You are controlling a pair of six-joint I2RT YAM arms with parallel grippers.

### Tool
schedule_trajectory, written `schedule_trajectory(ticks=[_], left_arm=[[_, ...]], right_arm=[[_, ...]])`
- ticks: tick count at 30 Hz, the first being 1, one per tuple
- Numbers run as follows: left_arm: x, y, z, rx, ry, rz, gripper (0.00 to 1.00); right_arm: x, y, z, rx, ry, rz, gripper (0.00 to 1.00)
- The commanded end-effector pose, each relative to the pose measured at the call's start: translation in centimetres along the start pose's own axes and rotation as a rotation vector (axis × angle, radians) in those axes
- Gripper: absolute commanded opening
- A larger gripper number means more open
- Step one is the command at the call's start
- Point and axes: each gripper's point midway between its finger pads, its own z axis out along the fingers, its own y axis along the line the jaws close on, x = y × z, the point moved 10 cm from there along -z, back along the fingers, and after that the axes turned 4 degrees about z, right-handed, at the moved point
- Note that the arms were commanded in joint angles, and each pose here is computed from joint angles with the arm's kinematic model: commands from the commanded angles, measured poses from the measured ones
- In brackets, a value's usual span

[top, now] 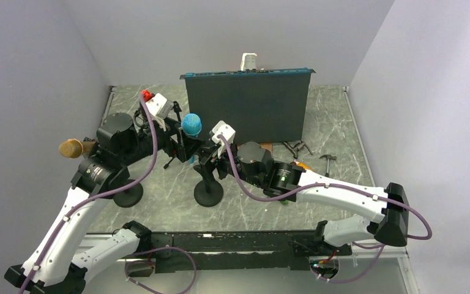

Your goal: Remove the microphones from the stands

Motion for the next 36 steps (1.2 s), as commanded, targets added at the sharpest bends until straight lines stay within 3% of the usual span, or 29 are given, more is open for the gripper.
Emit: schedule_trajectory(ticks=[1,10,15,22,25,28,31,36], left_arm=[[-1.0,-0.1,0.1,0.030,-0.064,0.046,0.88],[-0.6,-0.1,0.6,0.051,-0.067,0.041,0.97],[-0.3,0.0,1.1,0.067,-0.067,0.032,0.95],[-0.3,0.0,1.2,0.060,-0.081,0.040,0.75],[-0.4,-0.1,1.3,0.081,-0.077,0.077,0.68],[-0.2,-0.2,1.3,0.079,-0.079,0.096,0.58],[0.4,0.1,1.4,0.052,-0.073,0.112,0.47],[0.5,0.2,1.2,0.045,-0.061,0.132,0.19]], right_arm=[[-1.1,0.1,0.4,0.012,-0.100,0.005,0.80],[-0.9,-0.1,0.6,0.039,-0.128,0.000,0.74],[-0.8,-0.3,1.0,0.053,-0.114,-0.024,0.66],[-0.7,-0.2,1.3,0.045,-0.100,-0.041,0.43],[-1.1,-0.2,1.5,0.055,-0.090,-0.058,0.26],[-1.4,-0.2,1.9,0.077,-0.070,-0.061,0.02],[-1.2,-0.3,2.0,0.085,-0.057,-0.076,0.00],[-0.7,-0.6,1.8,0.106,-0.054,-0.077,0.00]])
